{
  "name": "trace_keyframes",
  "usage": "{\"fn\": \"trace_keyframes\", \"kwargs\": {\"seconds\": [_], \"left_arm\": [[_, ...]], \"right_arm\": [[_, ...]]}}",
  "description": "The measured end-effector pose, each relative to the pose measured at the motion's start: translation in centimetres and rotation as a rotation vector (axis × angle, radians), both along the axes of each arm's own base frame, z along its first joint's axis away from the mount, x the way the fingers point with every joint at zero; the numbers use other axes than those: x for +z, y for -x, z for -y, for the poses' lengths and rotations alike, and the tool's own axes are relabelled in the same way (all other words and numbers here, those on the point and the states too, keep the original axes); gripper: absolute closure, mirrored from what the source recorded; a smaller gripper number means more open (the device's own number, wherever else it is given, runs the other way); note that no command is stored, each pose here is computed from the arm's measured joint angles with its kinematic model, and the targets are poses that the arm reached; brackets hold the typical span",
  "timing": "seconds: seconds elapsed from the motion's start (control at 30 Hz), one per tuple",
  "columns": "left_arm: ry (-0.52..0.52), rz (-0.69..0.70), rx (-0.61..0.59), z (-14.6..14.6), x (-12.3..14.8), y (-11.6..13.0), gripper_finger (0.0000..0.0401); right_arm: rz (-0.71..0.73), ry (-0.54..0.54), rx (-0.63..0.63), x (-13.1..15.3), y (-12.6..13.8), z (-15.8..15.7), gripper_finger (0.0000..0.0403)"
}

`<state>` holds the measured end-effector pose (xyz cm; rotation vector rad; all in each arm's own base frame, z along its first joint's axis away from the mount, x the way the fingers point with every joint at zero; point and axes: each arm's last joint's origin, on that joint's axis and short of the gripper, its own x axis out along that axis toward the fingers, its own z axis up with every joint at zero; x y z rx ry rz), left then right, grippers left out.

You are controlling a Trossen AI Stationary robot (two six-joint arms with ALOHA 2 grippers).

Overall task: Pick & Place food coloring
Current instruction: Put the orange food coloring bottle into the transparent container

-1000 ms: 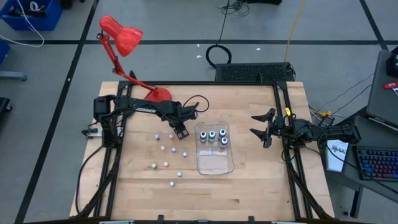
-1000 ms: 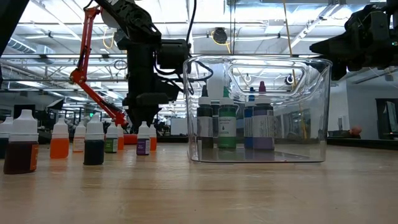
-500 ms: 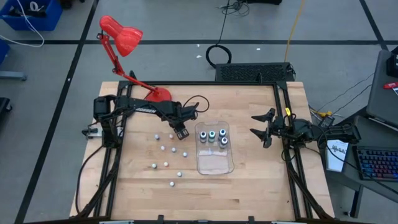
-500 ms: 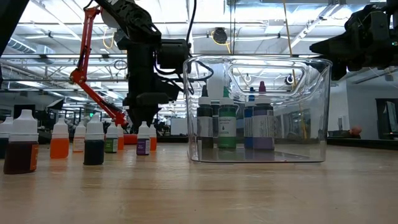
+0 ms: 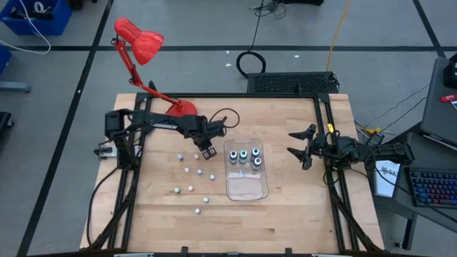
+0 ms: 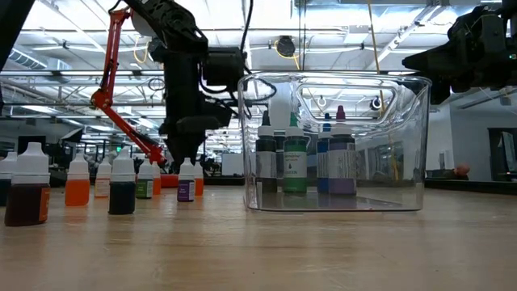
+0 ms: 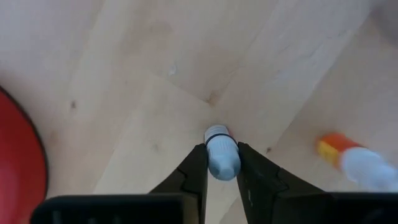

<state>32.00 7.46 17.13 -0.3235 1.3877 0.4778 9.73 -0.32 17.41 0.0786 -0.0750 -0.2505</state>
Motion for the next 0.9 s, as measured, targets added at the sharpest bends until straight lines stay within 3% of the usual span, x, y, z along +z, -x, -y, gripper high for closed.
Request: {"fn": "trace_keyframes", "kwargs": {"seconds": [0.3,0.63,0.77,0.9], "left_arm": [[-0.065,0.250,-0.031,3.3,7.4,1.8,0.0338],[-0.085,0.606,-0.344,10.9,18.5,-0.3,0.0338],[-0.178,0.568,-0.451,13.5,20.2,-2.1,0.0338],[-0.187,0.440,-0.491,14.5,18.7,-5.3,0.0338]], "right_arm": [[0.000,0.000,0.000,0.0,0.0,0.0,0.0115],[0.000,0.000,-0.001,0.0,0.0,0.0,0.0115],[-0.001,0.000,0.000,0.0,0.0,0.0,0.0115],[-0.008,0.000,0.000,-0.1,0.0,0.0,0.0115]]}}
